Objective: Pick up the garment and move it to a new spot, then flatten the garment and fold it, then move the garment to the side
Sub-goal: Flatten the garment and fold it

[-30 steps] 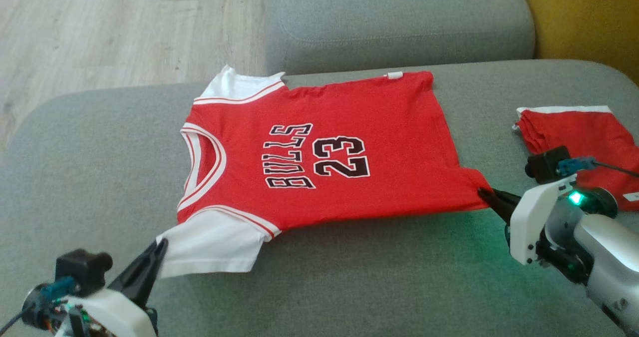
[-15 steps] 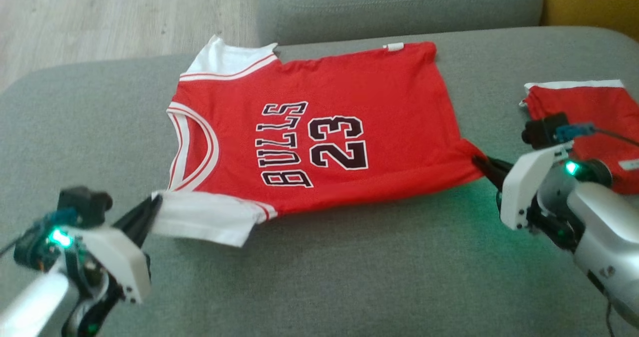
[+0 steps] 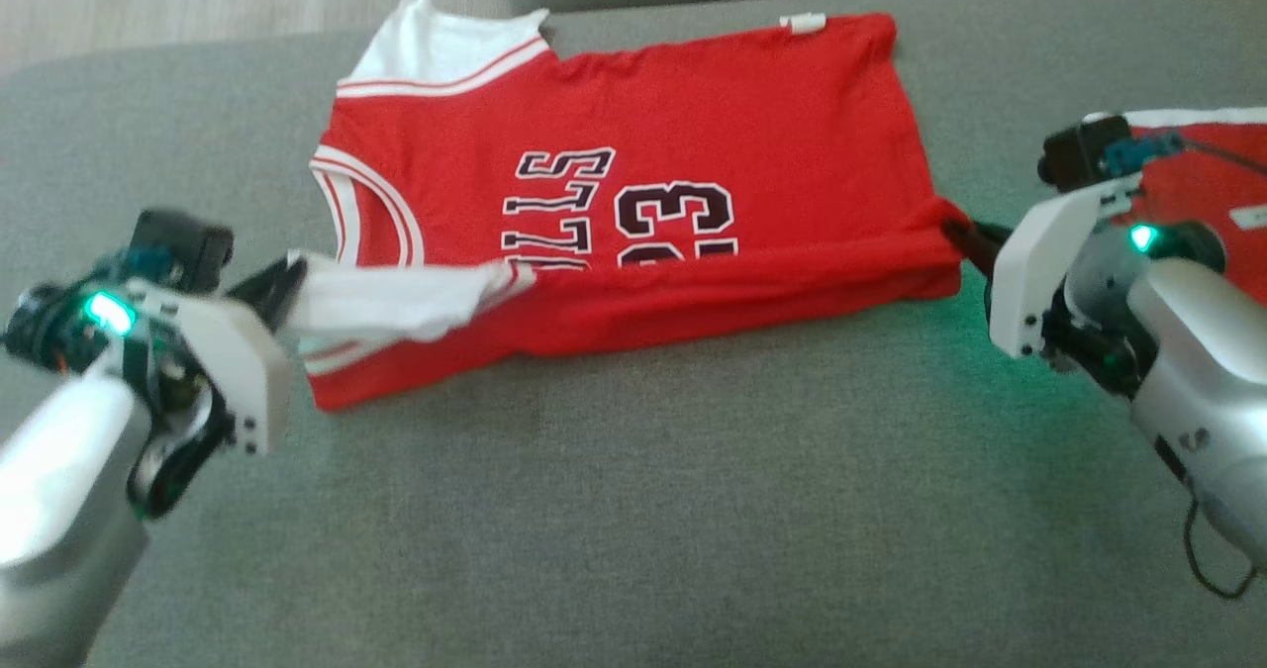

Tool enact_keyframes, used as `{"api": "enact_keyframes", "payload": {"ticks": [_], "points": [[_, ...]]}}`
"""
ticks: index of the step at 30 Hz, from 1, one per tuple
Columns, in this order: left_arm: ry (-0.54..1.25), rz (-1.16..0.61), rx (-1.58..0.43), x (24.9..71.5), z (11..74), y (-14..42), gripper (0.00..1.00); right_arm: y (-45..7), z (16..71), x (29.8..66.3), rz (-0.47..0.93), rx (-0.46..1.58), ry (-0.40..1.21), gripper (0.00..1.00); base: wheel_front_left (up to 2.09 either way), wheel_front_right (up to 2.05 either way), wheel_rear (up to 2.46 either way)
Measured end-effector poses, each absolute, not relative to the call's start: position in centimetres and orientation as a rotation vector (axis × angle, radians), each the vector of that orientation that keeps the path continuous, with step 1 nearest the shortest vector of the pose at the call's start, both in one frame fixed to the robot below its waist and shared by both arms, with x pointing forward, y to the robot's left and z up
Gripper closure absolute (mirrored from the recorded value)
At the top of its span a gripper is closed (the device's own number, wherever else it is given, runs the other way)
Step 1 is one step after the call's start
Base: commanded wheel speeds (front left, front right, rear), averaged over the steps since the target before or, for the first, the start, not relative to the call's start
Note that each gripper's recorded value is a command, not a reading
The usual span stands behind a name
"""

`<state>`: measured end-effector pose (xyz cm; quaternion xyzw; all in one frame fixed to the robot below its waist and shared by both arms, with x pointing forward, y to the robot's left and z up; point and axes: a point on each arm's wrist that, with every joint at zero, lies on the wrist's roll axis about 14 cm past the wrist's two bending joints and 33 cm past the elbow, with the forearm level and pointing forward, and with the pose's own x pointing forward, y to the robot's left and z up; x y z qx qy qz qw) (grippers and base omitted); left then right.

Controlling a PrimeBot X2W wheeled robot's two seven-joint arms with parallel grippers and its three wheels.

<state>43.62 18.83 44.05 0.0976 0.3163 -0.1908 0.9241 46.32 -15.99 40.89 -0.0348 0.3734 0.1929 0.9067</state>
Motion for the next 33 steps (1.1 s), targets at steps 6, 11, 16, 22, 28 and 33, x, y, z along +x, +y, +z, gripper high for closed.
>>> {"api": "enact_keyframes", "payload": {"ticks": [6,11,16,22,28,33], "points": [[0.643,-0.394,0.301,47.3,43.3,18.7,1.0,-15.9,39.9,48.1,0.391,-0.095,0.799,1.0,0.0,0.0,0.0],[0.659,-0.394,0.35,48.8,41.8,18.7,1.0,-16.0,39.1,49.0,0.378,-0.107,0.821,1.0,0.0,0.0,0.0],[0.64,-0.407,0.373,50.1,41.3,17.9,0.74,-15.8,38.4,49.4,0.378,-0.128,0.839,0.55,0.0,0.0,0.0],[0.473,-0.383,0.321,52.5,43.7,16.7,0.0,-16.4,39.8,51.6,0.294,-0.014,0.744,0.0,0.0,0.0,0.0],[0.123,-0.224,0.127,54.7,50.3,17.0,0.0,-14.8,45.4,54.4,0.272,0.116,0.416,0.0,0.0,0.0,0.0],[-0.076,-0.152,-0.024,54.4,56.4,17.3,0.0,-15.6,50.2,54.9,0.235,0.141,0.184,0.0,0.0,0.0,0.0]]}}
